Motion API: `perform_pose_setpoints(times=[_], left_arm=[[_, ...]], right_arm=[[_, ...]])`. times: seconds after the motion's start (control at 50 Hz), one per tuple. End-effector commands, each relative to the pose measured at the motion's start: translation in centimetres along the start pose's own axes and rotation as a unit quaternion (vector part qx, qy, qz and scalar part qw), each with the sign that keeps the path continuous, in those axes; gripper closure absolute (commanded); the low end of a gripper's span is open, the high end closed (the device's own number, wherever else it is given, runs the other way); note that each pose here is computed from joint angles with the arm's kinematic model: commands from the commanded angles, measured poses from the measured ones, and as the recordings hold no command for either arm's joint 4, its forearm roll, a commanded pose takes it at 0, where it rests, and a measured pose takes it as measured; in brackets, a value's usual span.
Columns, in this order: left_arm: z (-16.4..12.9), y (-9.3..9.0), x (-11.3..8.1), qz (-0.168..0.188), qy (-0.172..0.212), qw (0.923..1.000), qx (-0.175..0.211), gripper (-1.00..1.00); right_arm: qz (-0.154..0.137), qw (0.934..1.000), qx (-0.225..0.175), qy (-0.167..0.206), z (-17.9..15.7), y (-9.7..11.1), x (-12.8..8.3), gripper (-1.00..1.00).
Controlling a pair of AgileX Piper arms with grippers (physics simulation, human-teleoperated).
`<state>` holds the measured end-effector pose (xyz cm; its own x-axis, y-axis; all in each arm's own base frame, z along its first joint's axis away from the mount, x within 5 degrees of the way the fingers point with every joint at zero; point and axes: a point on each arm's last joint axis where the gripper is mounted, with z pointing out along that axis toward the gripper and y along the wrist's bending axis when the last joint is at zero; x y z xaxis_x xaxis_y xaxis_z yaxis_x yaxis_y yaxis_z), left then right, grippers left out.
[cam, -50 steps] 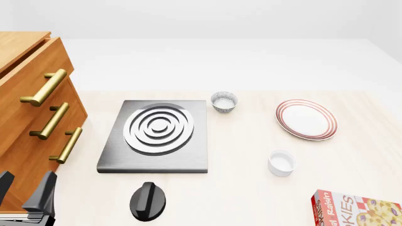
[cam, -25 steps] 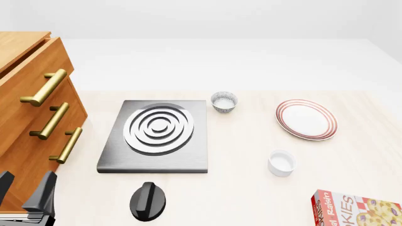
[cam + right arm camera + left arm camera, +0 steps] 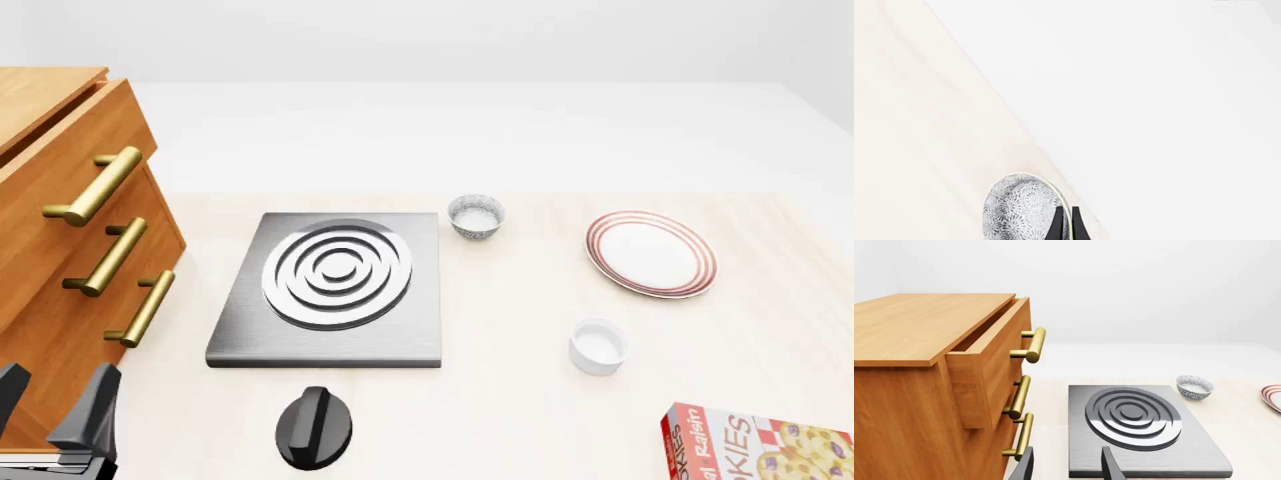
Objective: Pick the akita bowl next to the cookies box and place it on the plate.
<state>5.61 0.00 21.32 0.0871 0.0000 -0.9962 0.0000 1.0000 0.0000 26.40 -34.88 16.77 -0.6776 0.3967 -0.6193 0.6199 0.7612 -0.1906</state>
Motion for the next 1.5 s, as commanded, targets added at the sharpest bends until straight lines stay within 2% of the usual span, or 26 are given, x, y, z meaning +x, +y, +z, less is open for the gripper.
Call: perform_pose_setpoints(times=[0.02, 0.3, 0.4, 0.54, 0.6, 0.92, 1.14, 1.34, 1.5], left_arm=[[0.0, 0.0, 0.0, 0.000, 0.000, 1.0000, 0.000, -1.00], [0.0, 0.0, 0.0, 0.000, 0.000, 1.0000, 0.000, -1.00], [0.0, 0.0, 0.0, 0.000, 0.000, 1.0000, 0.000, -1.00], [0.0, 0.0, 0.0, 0.000, 0.000, 1.0000, 0.000, -1.00], [0.0, 0.0, 0.0, 0.000, 0.000, 1.0000, 0.000, -1.00], [0.0, 0.0, 0.0, 0.000, 0.000, 1.0000, 0.000, -1.00], [0.0, 0.0, 0.0, 0.000, 0.000, 1.0000, 0.000, -1.00], [0.0, 0.0, 0.0, 0.000, 0.000, 1.0000, 0.000, -1.00], [0.0, 0.0, 0.0, 0.000, 0.000, 1.0000, 0.000, -1.00]], right_arm=[[-0.004, 1.0000, 0.002, -0.006, -2.6, 0.2, -0.5, 1.00], [-0.002, 0.9996, -0.004, -0.028, -7.0, 1.3, -2.1, 1.00], [0.006, 0.9989, -0.006, -0.047, -9.8, 1.5, -3.8, 1.00], [0.018, 0.9965, -0.026, -0.077, -14.8, 3.4, -6.4, 1.00], [0.014, 0.9962, -0.026, -0.082, -16.2, 3.3, -7.0, 1.00], [0.004, 0.9945, -0.044, -0.095, -20.5, 4.5, -9.0, 1.00], [0.002, 0.9943, -0.057, -0.090, -22.4, 5.4, -10.3, 1.00], [0.015, 0.9943, -0.081, -0.068, -22.8, 7.2, -10.5, 1.00], [0.031, 0.9940, -0.090, -0.054, -22.6, 8.0, -10.7, 1.00]])
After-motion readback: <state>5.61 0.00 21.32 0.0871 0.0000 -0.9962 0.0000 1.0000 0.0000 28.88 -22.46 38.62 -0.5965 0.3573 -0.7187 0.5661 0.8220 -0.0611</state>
